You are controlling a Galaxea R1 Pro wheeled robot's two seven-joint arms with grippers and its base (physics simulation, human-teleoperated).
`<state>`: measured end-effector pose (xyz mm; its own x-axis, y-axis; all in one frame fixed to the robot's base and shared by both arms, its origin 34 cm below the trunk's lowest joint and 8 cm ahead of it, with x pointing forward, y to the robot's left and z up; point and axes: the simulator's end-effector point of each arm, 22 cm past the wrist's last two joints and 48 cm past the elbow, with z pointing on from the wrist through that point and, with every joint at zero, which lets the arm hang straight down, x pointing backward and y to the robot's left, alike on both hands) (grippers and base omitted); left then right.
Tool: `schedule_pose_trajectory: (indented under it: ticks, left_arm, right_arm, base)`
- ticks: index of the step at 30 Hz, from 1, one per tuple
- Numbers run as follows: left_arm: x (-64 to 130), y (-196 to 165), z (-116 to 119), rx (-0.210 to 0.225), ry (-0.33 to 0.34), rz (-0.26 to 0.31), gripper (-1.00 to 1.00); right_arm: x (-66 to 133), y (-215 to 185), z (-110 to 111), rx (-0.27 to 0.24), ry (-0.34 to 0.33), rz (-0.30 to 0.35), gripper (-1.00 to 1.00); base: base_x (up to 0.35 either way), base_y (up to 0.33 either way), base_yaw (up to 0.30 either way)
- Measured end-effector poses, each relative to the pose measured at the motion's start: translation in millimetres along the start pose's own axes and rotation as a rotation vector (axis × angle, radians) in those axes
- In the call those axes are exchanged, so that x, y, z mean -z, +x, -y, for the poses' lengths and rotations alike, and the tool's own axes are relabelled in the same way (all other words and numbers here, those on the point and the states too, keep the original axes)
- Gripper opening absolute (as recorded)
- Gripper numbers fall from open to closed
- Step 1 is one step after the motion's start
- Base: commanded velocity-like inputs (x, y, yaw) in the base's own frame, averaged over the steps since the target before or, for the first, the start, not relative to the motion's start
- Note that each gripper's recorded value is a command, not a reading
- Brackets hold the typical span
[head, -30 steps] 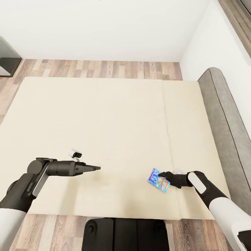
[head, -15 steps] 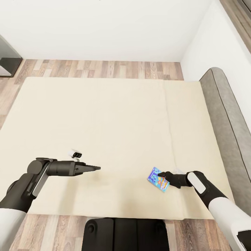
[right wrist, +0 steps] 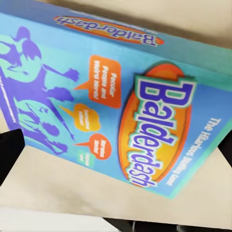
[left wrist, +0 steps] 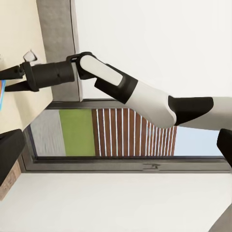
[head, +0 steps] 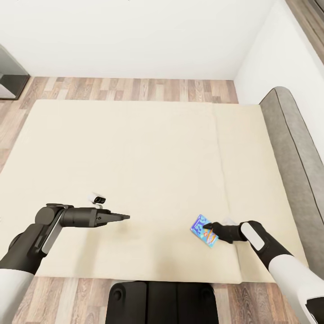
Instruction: Put all the toys in the child's room - the three board games (two on the bed and one on the table), the two jigsaw puzzles on the table, and the tennis ball on the table - inside the toy box on the table in the child's room.
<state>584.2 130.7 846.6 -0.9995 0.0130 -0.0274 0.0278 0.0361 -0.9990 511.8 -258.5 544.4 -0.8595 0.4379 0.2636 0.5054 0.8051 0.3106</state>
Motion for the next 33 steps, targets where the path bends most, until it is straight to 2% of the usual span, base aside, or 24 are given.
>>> schedule_pose_trajectory:
  ticks: [6,33]
  left_arm:
    - [0.0,0.0,0.0,0.0,0.0,0.0,1.0]
    - [0.0,0.0,0.0,0.0,0.0,0.0,1.0]
  right_arm:
    - [-1.6,3.7,-0.3,0.017,0.006,-0.01,1.0]
    - [-1.9,4.3,-0.3,0.02,0.008,-0.012,1.0]
  base:
    - [0.0,0.09,0.0]
    - [0.0,0.07,0.0]
